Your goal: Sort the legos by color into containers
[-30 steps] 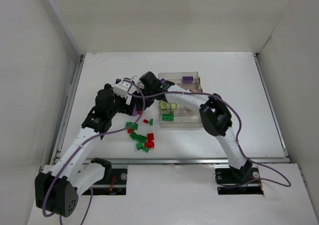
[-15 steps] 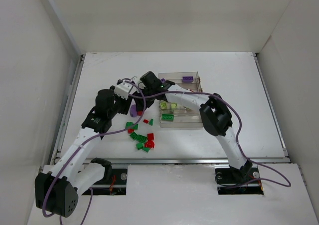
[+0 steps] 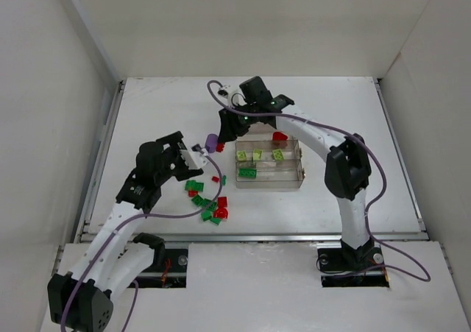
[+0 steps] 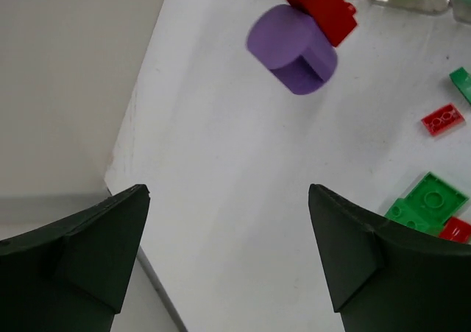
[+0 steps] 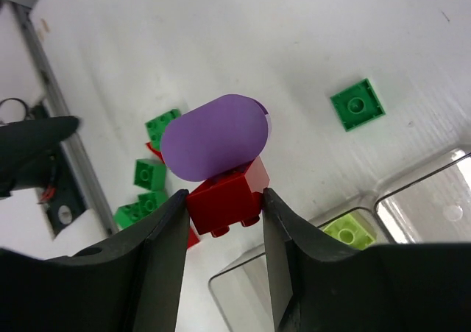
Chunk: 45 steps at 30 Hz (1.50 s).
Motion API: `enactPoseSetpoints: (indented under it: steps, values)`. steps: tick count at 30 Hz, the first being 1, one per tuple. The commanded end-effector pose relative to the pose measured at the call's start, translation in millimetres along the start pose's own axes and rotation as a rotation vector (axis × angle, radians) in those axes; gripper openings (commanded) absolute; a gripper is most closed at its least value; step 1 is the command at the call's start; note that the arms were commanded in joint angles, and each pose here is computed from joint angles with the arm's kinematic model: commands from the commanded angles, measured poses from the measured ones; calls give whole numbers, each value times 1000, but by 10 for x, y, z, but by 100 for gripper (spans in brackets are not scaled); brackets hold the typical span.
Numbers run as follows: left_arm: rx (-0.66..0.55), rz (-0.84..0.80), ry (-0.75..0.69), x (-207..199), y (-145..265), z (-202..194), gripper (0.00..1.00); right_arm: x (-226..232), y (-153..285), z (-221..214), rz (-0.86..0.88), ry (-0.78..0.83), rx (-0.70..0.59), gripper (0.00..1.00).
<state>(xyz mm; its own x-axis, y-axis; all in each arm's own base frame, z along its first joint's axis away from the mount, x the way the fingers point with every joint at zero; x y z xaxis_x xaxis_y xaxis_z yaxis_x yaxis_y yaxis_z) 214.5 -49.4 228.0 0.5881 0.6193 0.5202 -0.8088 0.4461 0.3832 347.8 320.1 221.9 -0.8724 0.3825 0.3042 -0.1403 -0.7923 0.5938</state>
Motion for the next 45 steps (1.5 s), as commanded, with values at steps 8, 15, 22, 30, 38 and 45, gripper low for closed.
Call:
enactPoseSetpoints:
  steps: [8,15,22,30,38,45]
  values:
    - [-154,-160,-429,97,-278,282,86,494,531,409,131,48,-112,0]
    - [-146,-224,-501,78,-384,349,71,618,620,387,159,54,-125,0]
    - [-180,-243,-530,16,-373,450,33,720,571,360,210,61,-112,0]
    - [-177,-245,-530,-29,-340,456,0,767,488,396,234,70,-105,0]
    - [-23,-185,-280,27,-406,192,0,560,509,136,142,-19,-38,0]
    - [29,-231,-139,24,-418,29,0,302,640,57,53,-103,-53,0]
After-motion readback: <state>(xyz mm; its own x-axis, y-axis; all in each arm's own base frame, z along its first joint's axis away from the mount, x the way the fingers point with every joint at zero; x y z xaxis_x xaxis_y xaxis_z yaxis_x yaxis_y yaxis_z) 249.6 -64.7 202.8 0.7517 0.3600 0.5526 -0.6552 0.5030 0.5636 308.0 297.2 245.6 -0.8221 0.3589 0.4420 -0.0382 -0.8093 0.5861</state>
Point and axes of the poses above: each gripper's point midway between its finger pads, its own y axis back along the fingers, its own x axis along the line the jaws close on, z = x × y, the point moved 10 cm from there along y, back along the fingers, and after that the axes turned 11 degrees about y, right-handed, at the moved point
